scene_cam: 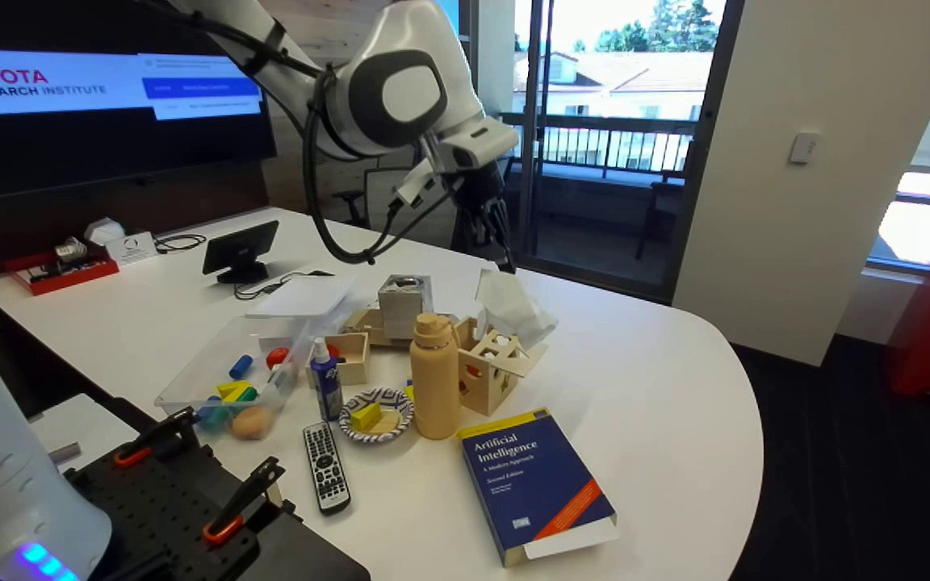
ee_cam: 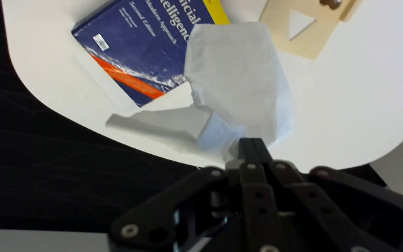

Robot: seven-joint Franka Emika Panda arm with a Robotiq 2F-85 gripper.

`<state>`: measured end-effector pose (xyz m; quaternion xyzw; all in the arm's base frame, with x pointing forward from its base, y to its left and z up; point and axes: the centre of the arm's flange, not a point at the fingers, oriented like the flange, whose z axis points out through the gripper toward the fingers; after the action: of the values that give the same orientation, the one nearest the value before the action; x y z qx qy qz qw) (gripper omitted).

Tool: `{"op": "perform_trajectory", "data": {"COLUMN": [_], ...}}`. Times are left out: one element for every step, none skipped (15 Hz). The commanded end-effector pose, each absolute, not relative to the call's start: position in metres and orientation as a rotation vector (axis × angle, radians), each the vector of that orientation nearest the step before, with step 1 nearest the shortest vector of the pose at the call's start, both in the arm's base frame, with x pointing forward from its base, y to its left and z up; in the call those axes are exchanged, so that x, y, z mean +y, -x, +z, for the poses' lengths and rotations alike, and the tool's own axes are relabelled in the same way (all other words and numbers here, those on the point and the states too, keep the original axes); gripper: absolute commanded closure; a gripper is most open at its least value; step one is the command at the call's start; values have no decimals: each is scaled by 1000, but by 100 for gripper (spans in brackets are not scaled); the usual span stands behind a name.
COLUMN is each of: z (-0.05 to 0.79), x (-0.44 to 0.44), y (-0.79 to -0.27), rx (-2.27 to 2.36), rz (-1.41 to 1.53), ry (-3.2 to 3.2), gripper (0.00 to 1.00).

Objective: Use the paper towel to clean the book

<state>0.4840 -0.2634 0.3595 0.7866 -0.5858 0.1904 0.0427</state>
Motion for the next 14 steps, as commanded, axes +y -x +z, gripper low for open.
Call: {"op": "perform_trajectory", "data": {"z": [292,272,255,236,221,205,191,177,164,150,136,124,113,105], "x": [-291,-295,-297,-299,-301,-303,-305,-308,-311,-316,-321,-326,-330,-335], "y": [-499,-499,-499,-501,-501,-502,-503,-503,-503,-502,-499,-496,-493,-489], "rx": [-1793,-1798,-1802,-1806,-1805,-1808,-1813,-1817,-1823,-1832,-1856,-1877,-1902,-1919], "rz": [457,427,396,374,354,332,302,277,256,234,216,200,192,192], "ry": [-2421,-2427,-2426,-2426,-2426,-2427,-2419,-2410,-2396,-2377,-2360,-2344,-2326,-2306], "gripper": [100,100,100,100,100,100,100,100,100,100,100,100,100,100]}}
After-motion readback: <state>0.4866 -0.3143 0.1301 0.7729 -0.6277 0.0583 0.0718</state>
